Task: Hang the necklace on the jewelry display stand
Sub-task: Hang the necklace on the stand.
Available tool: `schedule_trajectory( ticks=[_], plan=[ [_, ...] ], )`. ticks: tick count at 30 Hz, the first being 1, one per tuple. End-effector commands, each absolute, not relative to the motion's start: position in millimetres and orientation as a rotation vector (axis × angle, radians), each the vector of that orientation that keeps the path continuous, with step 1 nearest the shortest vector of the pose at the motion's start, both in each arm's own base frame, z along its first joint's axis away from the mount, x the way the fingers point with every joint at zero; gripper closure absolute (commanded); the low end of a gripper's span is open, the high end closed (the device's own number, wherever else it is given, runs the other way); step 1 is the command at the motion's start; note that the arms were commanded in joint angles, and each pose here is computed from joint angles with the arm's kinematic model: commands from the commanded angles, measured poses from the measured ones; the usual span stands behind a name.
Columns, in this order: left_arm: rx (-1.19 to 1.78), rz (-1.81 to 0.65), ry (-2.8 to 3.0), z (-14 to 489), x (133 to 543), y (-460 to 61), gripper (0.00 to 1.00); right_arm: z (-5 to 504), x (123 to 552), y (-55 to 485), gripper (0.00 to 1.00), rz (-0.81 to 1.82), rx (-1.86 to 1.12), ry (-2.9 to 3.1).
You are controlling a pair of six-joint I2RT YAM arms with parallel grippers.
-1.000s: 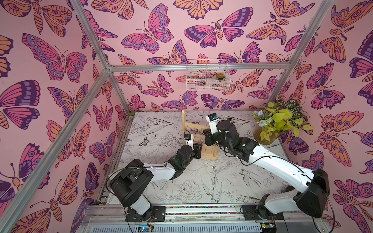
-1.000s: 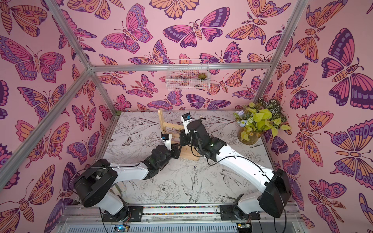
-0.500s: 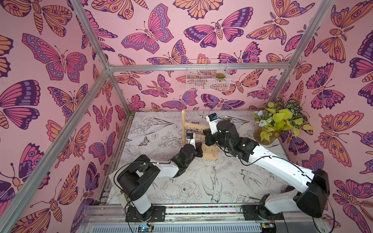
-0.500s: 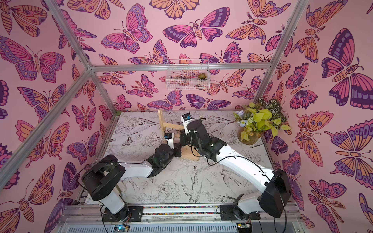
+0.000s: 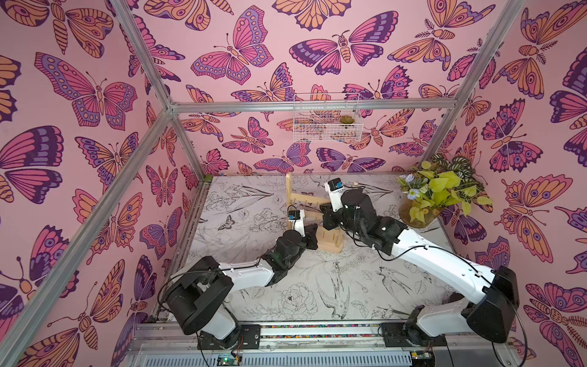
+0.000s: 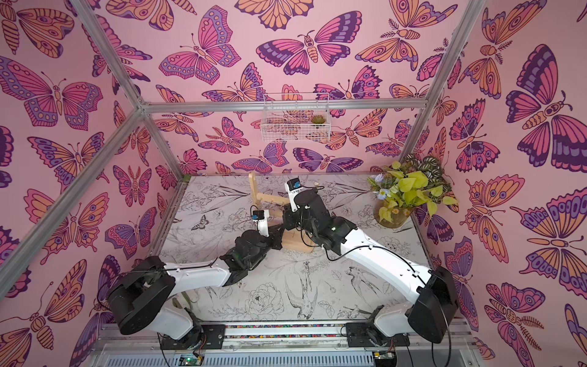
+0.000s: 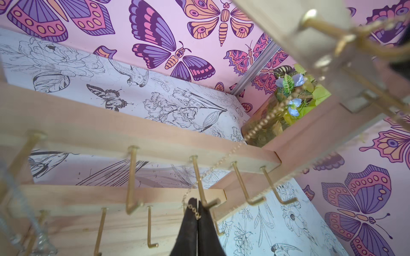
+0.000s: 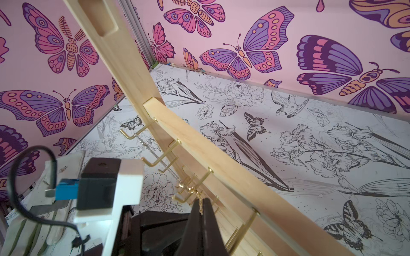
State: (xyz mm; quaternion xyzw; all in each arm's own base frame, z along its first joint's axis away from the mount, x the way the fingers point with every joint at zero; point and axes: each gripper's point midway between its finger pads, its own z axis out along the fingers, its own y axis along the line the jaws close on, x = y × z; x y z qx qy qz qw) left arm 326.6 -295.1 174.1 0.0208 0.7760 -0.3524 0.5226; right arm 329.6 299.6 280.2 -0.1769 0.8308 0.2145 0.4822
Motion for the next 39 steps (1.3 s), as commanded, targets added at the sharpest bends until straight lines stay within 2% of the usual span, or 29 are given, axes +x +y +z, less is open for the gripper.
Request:
schedule_trajectory(
  ticks=[1, 12, 19, 27, 39],
  plan=[
    [0.013, -0.777, 1.92, 160.9, 321.5, -282.0, 1.0, 263.7, 324.0, 290.1, 0.96, 0.455, -0.452, 2.082],
    [-0.048, -0.646, 1.987, 137.2, 324.1, -263.6, 1.0, 255.9, 319.3, 296.9, 0.96, 0.479, -0.503, 2.12],
    [-0.042, -0.663, 1.983, 138.5, 330.7, -269.7, 1.0, 249.4, 321.6, 298.0, 0.96, 0.477, -0.486, 2.131],
    [-0.02, -0.777, 2.007, 145.5, 313.2, -280.7, 1.0, 249.4, 320.5, 295.0, 0.95, 0.467, -0.484, 2.131],
    [-0.04, -0.622, 2.009, 132.1, 331.5, -273.6, 1.0, 241.7, 323.7, 295.9, 0.94, 0.453, -0.479, 2.141]
  ],
)
